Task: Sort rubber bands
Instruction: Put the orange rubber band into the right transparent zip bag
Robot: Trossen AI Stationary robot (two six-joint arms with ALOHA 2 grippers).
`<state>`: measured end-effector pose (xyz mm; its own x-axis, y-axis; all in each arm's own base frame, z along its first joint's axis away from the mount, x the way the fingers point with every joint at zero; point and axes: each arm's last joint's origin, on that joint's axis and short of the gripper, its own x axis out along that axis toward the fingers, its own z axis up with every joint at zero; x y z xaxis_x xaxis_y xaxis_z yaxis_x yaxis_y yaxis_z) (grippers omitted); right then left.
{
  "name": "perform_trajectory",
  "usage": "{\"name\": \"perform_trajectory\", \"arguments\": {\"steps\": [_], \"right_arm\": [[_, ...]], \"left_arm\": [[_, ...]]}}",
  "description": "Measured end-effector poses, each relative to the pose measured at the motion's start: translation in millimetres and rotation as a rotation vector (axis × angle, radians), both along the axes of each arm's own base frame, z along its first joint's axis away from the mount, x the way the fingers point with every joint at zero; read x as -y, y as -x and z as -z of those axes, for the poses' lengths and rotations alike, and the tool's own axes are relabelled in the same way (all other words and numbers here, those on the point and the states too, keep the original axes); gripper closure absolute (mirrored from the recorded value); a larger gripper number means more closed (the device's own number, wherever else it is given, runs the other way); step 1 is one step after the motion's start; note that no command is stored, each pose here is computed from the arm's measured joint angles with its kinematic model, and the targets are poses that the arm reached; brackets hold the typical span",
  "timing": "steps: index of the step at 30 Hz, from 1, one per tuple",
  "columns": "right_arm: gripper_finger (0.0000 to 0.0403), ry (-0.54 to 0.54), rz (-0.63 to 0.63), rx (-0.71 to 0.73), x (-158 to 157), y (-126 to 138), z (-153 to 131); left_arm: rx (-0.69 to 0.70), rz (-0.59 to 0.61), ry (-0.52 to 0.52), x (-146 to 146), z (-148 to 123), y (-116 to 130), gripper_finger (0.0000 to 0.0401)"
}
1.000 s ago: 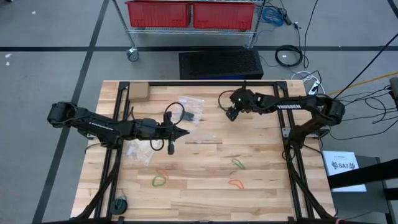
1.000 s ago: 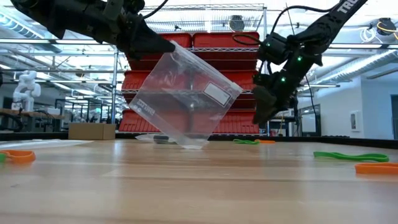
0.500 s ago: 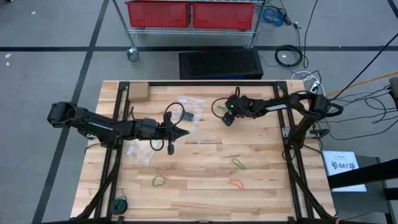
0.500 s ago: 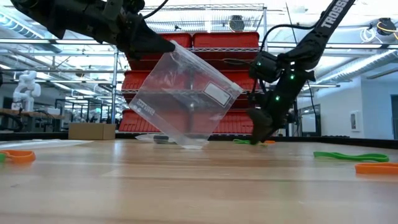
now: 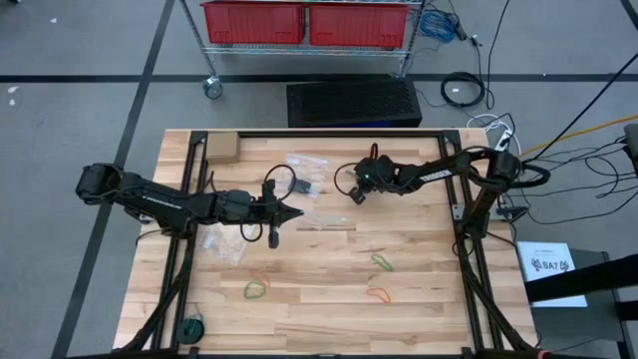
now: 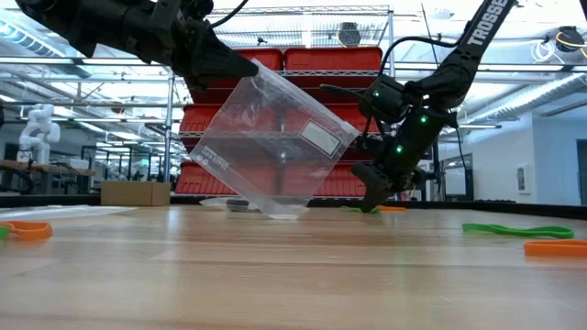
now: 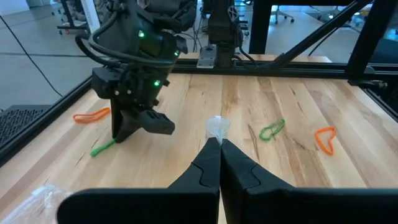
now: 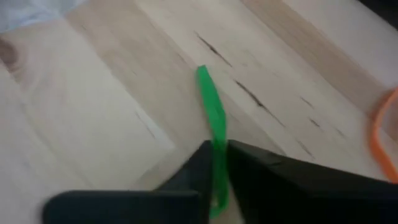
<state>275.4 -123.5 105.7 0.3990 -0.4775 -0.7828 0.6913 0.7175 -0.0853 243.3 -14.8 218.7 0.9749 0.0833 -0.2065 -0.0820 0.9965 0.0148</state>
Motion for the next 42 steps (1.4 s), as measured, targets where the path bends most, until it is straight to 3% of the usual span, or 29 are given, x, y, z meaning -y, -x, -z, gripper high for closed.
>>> {"name": "perform_trajectory", "arguments": {"steps": [2, 10, 17, 25, 33, 42], "right_arm": [[0.0392, 0.011, -0.001, -0.008, 0, 0, 0], [0.0363, 0.003, -0.007, 0.048, -2, -3, -4], [0.0264, 0.007, -0.051, 0.119, -12, -6, -21], [0.0166, 0.074, 0.098, 0.065, 19, 16, -33], [0.0156, 0.088, 0.220, 0.008, 60, 45, -31], [0.0156, -0.047, 0.145, 0.018, 76, 52, -11]], "left_arm": [[0.000, 0.000, 0.000, 0, 0, 0, 0.0401], [-0.001, 0.000, 0.000, 0, 0, 0, 0.0401], [-0.006, 0.000, -0.001, 0, 1, 0, 0.0401], [-0.014, 0.000, -0.001, 0, 1, 0, 0.0401], [-0.017, 0.000, -0.003, 0, 2, 0, 0.0401], [-0.020, 0.001, -0.007, 0, 2, 0, 0.0401]]}}
